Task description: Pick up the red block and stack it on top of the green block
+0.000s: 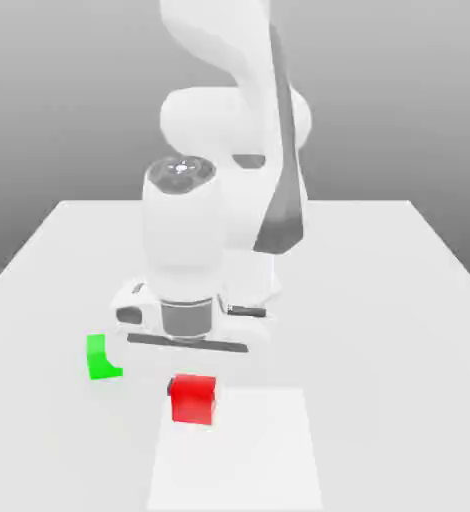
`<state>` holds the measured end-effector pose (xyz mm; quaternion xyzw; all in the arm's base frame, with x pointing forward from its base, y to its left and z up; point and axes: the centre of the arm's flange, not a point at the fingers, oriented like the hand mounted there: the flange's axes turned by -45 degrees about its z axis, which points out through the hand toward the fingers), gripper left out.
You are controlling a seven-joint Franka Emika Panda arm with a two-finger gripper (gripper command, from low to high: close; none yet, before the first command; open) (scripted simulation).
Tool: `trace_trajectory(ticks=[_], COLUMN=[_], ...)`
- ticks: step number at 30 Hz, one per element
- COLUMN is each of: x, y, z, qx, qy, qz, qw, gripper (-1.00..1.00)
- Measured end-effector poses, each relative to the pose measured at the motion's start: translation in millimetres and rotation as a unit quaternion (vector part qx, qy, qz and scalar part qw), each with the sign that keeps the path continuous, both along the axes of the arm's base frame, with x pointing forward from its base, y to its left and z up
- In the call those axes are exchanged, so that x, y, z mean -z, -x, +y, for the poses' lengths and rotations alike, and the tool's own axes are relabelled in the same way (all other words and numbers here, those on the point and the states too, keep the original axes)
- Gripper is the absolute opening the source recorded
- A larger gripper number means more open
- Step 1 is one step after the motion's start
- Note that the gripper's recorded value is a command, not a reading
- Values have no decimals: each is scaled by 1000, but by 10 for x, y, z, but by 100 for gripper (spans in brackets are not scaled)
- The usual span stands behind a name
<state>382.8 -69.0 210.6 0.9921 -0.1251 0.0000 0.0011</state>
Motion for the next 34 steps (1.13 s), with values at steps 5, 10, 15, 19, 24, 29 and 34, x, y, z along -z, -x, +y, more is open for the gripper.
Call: trace_trajectory(ticks=[5, 10, 15, 19, 24, 29, 34], x=[-117, -204, -276, -323, -305, 55, 274], y=[249, 526, 849, 1123, 1419, 1435, 1445], z=[-394, -699, -993, -1186, -1354, -1379, -1363], qx=[160, 316, 470, 583, 693, 703, 702], qy=[3, 4, 4, 2, -1, -1, -1], qz=[0, 0, -1, -2, -2, -2, -2], qw=[987, 949, 883, 812, 721, 711, 712], gripper=[-100, -100, -100, -100, -100, -100, 100])
